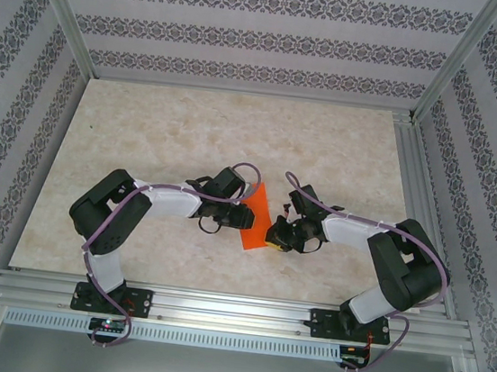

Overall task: Fold a paper plane with a square sheet of paper (fold left side to right side)
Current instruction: First fold the square sheet of paper in half at the center of the table.

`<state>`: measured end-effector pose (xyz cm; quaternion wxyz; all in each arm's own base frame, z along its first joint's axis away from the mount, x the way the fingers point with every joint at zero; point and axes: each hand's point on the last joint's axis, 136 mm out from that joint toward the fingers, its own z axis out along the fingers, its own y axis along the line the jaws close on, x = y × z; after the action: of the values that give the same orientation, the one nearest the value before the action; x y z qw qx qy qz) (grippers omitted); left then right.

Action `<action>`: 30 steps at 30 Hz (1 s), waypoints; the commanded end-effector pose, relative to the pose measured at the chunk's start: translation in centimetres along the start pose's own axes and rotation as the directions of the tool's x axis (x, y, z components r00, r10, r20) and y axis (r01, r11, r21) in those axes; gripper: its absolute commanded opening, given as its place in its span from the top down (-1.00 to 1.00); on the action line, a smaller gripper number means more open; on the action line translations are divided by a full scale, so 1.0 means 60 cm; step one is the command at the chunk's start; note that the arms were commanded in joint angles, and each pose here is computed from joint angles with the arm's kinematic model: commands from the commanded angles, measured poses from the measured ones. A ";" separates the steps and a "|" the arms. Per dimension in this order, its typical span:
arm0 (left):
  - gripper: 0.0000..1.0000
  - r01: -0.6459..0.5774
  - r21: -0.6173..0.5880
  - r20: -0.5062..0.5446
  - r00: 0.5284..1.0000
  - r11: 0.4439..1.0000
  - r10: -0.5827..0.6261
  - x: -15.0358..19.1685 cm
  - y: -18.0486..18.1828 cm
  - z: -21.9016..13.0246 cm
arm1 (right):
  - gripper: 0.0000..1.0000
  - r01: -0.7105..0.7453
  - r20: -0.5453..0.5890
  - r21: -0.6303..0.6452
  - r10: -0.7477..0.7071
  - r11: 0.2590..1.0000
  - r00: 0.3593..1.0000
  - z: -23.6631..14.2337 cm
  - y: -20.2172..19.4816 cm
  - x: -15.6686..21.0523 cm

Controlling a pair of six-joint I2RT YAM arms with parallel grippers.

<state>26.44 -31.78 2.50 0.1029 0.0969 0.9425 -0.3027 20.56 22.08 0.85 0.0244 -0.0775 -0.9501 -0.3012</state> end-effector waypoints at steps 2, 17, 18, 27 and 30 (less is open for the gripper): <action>0.37 -0.009 -0.056 0.018 1.000 0.998 0.010 -0.012 0.028 0.003 | 0.71 -0.050 0.013 0.216 0.048 0.975 0.999 0.015 -0.088 0.012; 0.35 0.000 -0.050 0.121 0.993 0.999 0.006 -0.072 0.037 -0.007 | 0.71 -0.049 0.002 0.247 0.050 0.968 0.999 0.017 -0.097 0.017; 0.35 0.000 -0.051 0.123 0.992 0.999 0.006 -0.075 0.038 -0.008 | 0.71 -0.048 0.002 0.246 0.050 0.968 0.999 0.017 -0.097 0.017; 0.32 -0.015 -0.052 0.144 0.989 0.999 0.023 -0.101 0.040 -0.015 | 0.71 -0.049 0.000 0.252 0.050 0.966 0.999 0.019 -0.099 0.018; 0.31 -0.021 -0.050 0.150 0.988 0.999 0.028 -0.111 0.039 -0.016 | 0.71 -0.049 -0.002 0.252 0.051 0.966 0.999 0.020 -0.100 0.018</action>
<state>31.46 -30.41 3.25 0.1544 0.0765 0.9400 -0.2943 20.84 22.19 0.75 0.0215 -0.0760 -0.9530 -0.2924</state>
